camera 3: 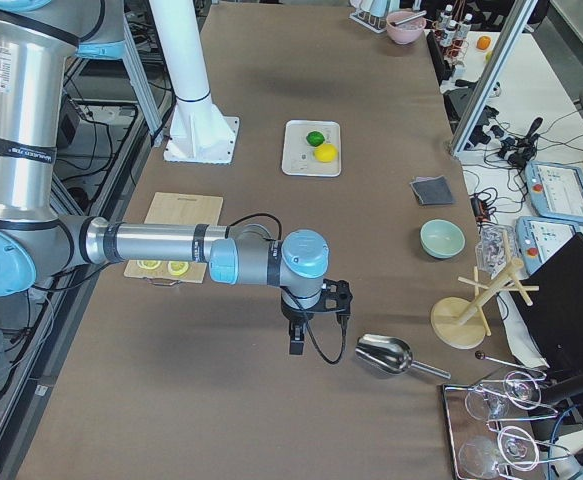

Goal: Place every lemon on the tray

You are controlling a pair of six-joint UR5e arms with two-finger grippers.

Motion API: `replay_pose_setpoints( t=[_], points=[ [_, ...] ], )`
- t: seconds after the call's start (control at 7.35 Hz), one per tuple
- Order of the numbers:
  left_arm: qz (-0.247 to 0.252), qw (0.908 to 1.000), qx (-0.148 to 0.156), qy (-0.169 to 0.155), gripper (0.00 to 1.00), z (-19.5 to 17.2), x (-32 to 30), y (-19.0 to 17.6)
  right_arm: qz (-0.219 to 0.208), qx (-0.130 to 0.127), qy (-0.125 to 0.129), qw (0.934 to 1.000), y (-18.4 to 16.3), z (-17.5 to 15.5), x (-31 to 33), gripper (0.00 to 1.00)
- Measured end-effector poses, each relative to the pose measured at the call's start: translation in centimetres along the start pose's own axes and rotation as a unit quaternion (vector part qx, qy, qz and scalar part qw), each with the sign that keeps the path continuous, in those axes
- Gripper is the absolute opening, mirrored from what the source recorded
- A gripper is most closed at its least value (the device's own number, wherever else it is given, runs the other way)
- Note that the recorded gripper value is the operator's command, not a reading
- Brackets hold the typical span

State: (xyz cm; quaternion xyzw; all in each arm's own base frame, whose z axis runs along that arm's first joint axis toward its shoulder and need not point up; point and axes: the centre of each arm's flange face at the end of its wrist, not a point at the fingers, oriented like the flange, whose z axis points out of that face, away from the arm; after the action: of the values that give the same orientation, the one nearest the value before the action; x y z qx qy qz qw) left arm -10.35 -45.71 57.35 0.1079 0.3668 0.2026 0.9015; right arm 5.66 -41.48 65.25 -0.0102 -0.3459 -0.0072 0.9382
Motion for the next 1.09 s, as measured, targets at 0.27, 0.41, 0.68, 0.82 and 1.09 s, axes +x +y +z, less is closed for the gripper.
replay_pose_setpoints(
  t=[0.27, 0.41, 0.68, 0.82, 1.09],
  points=[
    [0.001, 1.0, 0.0, 0.0, 0.99, 0.01, 0.04, -0.03, -0.002, -0.001, -0.003, 1.0, -0.02, 0.08, -0.17, 1.0],
    [0.002, 1.0, 0.0, 0.0, 0.99, 0.06, 0.01, -0.05, -0.002, -0.001, -0.005, 1.0, -0.04, 0.11, -0.24, 1.0],
    [0.005, 1.0, 0.002, -0.002, 0.99, 0.14, -0.09, -0.1, -0.003, -0.002, -0.007, 1.0, -0.1, 0.17, -0.39, 1.0],
    [0.005, 1.0, 0.002, -0.002, 0.99, 0.18, -0.11, -0.12, -0.004, -0.003, -0.008, 1.0, -0.13, 0.25, -0.52, 1.0],
    [0.006, 1.0, 0.002, -0.002, 0.99, 0.22, -0.12, -0.13, -0.016, 0.0, -0.009, 0.9998, -0.3, 0.54, -1.06, 1.0]
  ],
)
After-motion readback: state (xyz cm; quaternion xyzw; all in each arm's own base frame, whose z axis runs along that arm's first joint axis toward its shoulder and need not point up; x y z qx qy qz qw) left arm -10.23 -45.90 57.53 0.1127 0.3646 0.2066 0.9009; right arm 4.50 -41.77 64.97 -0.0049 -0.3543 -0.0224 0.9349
